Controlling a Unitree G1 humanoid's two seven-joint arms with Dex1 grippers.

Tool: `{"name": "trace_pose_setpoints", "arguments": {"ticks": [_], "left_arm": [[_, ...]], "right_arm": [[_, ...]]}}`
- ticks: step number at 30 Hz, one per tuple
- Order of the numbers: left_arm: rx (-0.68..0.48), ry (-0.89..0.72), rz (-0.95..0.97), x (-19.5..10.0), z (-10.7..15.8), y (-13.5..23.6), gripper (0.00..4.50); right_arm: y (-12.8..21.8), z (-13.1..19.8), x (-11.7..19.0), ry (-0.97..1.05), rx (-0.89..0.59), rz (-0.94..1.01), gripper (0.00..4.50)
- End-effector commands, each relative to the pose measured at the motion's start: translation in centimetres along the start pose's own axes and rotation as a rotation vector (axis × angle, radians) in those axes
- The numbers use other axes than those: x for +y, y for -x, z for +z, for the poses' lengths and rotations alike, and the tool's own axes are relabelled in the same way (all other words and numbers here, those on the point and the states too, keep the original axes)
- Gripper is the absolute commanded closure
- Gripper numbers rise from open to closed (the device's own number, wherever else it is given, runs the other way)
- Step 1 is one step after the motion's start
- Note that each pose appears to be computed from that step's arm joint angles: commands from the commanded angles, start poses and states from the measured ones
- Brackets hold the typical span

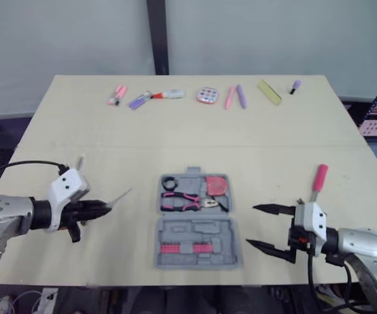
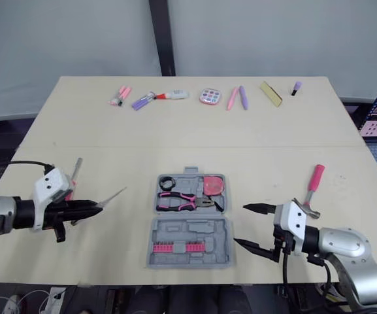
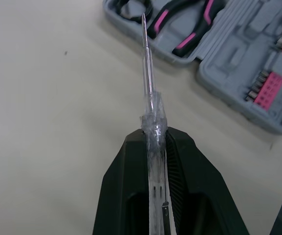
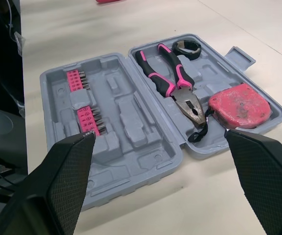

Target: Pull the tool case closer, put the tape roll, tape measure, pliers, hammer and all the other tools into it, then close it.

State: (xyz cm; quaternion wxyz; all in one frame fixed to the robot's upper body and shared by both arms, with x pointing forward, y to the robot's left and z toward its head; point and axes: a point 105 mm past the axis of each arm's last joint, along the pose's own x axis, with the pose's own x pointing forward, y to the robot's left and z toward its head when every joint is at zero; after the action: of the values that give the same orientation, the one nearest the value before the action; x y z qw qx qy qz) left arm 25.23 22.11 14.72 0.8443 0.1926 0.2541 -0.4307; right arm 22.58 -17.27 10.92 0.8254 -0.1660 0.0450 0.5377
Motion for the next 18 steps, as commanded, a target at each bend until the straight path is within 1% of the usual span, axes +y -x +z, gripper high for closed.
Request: {"name": "trace_pose_setpoints", "arguments": {"ticks": [1,4,10,18], "left_arm": [[-0.013,-0.061,-0.114,-2.3,2.1,-1.2,4.48],[0.012,-0.104,-0.201,-3.9,3.2,-2.5,4.48],[0.054,-0.168,-0.237,-4.3,4.7,-4.4,4.48],[0.165,-0.26,-0.29,-4.8,5.0,-6.6,4.48]], "right_arm": [[0.0,0.4,0.3,0.024,-0.017,0.016,0.0],[-0.2,0.3,0.5,0.025,-0.018,0.009,0.0],[-0.1,0.1,0.4,0.028,-0.014,-0.009,0.0],[-0.1,-0.1,0.3,0.029,-0.007,-0.026,0.0]]}}
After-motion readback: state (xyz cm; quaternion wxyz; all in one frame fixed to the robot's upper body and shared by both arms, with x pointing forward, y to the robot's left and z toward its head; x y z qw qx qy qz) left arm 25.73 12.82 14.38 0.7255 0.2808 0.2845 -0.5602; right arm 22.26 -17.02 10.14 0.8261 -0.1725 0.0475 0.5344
